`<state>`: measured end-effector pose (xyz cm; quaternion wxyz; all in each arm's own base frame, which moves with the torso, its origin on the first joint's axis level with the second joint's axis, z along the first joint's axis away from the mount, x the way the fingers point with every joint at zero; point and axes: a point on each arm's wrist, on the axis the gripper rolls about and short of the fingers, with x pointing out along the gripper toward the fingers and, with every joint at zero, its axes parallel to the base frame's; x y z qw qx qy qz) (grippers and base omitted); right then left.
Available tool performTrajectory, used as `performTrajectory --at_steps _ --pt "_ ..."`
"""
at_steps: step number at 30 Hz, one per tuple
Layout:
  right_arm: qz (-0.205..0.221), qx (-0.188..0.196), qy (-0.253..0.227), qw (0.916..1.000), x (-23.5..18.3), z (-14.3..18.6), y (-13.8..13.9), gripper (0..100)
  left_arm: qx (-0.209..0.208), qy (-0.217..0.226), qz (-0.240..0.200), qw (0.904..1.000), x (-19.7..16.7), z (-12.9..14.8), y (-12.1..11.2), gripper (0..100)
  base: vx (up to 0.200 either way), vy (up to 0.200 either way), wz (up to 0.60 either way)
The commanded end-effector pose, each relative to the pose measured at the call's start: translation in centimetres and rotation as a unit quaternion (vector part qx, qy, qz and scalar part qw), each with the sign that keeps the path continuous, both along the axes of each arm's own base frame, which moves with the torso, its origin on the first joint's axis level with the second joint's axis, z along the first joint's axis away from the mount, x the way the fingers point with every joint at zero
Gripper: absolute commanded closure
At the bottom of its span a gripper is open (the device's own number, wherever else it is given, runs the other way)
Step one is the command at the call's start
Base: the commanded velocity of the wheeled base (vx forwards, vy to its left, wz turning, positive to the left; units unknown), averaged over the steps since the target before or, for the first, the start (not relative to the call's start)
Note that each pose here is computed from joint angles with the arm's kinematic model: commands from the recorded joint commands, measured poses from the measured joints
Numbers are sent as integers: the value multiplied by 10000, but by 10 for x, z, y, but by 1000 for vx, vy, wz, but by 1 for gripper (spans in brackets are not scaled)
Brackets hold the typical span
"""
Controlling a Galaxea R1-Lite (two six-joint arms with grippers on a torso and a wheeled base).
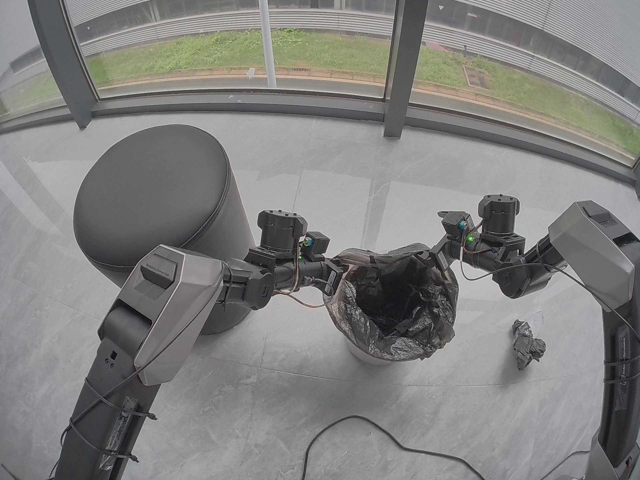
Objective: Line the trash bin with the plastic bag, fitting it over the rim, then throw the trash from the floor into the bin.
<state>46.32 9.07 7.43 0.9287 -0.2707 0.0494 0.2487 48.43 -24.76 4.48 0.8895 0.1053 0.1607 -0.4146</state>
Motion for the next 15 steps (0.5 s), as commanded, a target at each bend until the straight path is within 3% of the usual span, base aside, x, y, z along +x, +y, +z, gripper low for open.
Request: performTrajectory --at_steps 1,7,15 --pt "17 -9 30 10000 0 -3 1 0 -65 -86 60 9999 0 13 2 0 0 0 0" --pt "7 -5 41 10000 -1 -4 1 0 -187 -161 153 9996 4 12 7 0 0 0 0" --pt "-63 105 -150 9998 6 0 -1 0 -140 -99 205 9996 8 -10 7 0 0 0 0"
